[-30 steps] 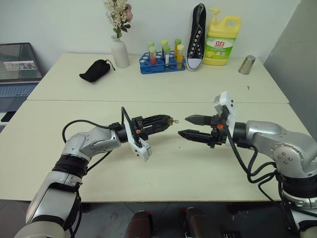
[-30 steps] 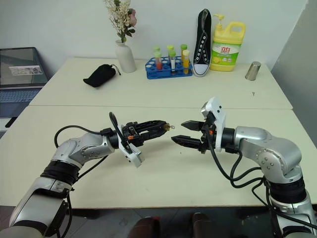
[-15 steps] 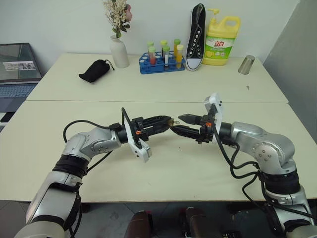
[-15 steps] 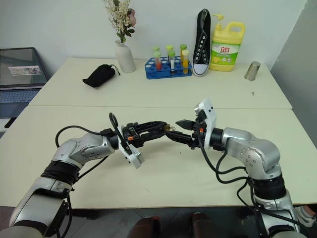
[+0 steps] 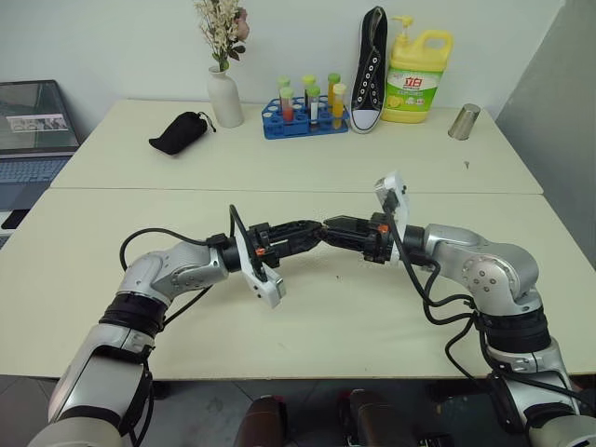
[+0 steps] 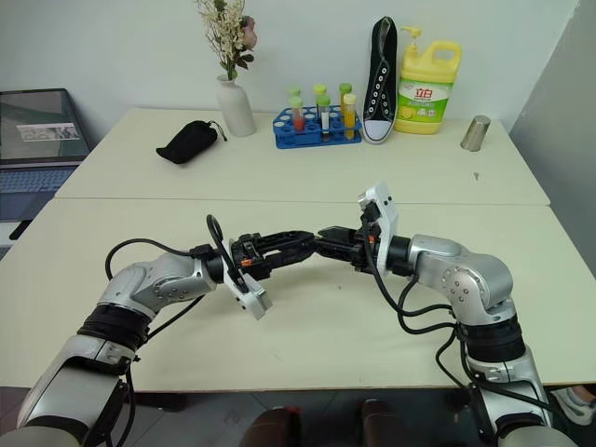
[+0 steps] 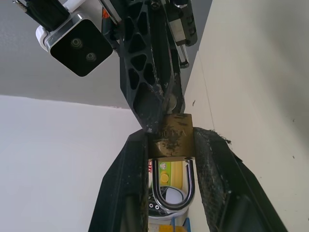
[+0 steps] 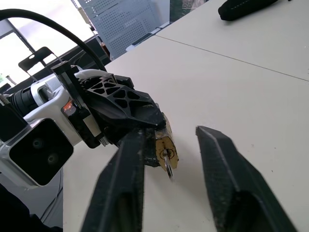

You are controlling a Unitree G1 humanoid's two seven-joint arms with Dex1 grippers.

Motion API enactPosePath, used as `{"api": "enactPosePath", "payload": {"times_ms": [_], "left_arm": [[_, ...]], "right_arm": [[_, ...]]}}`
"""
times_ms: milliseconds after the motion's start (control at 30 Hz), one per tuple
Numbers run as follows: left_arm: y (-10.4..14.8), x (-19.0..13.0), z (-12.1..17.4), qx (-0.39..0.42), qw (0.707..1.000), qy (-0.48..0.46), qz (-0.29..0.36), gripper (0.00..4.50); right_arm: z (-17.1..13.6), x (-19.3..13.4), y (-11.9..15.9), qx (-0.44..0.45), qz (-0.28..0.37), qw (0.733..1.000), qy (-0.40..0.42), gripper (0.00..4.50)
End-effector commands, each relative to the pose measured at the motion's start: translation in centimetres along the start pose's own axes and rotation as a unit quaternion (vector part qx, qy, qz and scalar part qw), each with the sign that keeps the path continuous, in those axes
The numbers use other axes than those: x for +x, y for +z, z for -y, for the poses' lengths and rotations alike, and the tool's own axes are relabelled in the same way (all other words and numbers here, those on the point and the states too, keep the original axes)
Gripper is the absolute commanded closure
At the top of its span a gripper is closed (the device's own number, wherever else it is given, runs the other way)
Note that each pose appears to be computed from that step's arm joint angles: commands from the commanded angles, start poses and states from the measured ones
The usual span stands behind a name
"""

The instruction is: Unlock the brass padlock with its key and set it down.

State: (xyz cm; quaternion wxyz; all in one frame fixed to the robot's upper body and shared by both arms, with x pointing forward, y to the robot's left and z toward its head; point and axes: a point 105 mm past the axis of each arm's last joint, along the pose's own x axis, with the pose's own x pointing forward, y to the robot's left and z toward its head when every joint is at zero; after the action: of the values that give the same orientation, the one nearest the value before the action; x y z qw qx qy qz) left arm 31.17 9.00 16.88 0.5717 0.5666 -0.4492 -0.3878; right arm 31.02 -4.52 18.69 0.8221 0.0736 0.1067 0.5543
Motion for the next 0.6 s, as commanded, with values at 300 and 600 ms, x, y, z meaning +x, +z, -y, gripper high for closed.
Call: {"api": "enactPosePath", "payload": {"times_ms": [300,600], "left_arm": [[0.32,0.33,-1.37,0.009,1.0,0.026,0.01,3.54],[0.33,0.34,-1.4,0.009,1.0,0.026,0.01,3.54]], "right_arm": [[-1.11,0.19,0.81,-0.015,0.0,0.999,0.03,4.43],[-0.14,0.1,0.59,-0.034,-0.005,0.999,-0.001,3.67]]}}
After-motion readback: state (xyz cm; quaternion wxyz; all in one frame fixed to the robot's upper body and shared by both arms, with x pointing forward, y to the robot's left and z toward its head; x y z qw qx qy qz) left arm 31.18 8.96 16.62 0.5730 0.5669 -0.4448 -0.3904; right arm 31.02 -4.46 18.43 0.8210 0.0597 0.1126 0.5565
